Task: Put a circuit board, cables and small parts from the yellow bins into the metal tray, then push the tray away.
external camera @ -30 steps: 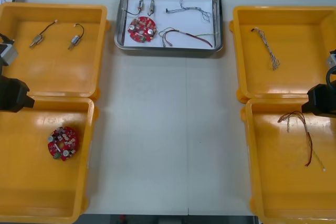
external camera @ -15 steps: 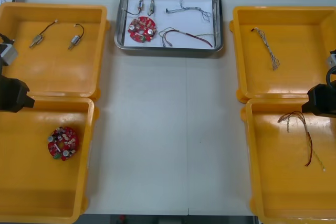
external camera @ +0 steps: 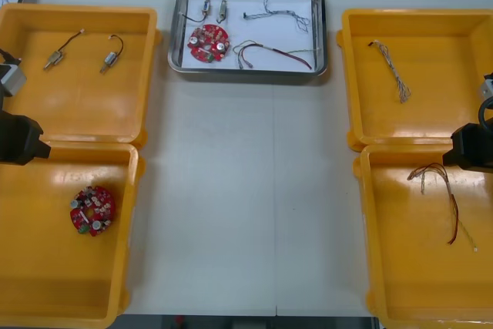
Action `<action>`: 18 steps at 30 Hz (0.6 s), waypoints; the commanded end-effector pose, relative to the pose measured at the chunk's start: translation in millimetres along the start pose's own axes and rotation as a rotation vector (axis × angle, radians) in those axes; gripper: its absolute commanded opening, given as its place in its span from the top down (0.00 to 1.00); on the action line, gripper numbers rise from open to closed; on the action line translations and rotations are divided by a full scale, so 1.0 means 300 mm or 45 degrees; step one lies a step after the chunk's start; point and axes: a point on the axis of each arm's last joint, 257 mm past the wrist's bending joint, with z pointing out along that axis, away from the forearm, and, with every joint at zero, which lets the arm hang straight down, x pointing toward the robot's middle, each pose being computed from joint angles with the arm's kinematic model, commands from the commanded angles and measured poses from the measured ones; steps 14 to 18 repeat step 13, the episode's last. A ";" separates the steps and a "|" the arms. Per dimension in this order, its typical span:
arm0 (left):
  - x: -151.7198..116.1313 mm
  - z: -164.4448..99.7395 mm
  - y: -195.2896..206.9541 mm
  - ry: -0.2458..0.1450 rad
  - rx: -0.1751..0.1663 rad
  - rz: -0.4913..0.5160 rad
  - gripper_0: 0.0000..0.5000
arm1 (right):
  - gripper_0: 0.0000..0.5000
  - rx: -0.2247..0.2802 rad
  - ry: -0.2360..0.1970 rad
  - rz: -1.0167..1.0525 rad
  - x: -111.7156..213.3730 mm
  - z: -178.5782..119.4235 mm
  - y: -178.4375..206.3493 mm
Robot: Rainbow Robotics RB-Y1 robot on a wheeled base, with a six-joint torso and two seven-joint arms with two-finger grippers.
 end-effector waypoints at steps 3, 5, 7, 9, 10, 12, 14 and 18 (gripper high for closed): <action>-0.017 -0.050 0.057 -0.028 -0.071 0.129 0.00 | 0.00 -0.004 -0.025 -0.014 -0.008 -0.007 -0.017; -0.017 -0.050 0.057 -0.028 -0.071 0.129 0.00 | 0.00 -0.004 -0.025 -0.014 -0.008 -0.007 -0.017; -0.017 -0.050 0.057 -0.028 -0.071 0.129 0.00 | 0.00 -0.004 -0.025 -0.014 -0.008 -0.007 -0.017; -0.017 -0.050 0.057 -0.028 -0.071 0.129 0.00 | 0.00 -0.004 -0.025 -0.014 -0.008 -0.007 -0.017; -0.017 -0.050 0.057 -0.028 -0.071 0.129 0.00 | 0.00 -0.004 -0.025 -0.014 -0.008 -0.007 -0.017; -0.017 -0.050 0.057 -0.028 -0.071 0.129 0.00 | 0.00 -0.004 -0.025 -0.014 -0.008 -0.007 -0.017; -0.017 -0.050 0.057 -0.028 -0.071 0.129 0.00 | 0.00 -0.004 -0.025 -0.014 -0.008 -0.007 -0.017; -0.017 -0.050 0.057 -0.028 -0.071 0.129 0.00 | 0.00 -0.004 -0.025 -0.014 -0.008 -0.007 -0.017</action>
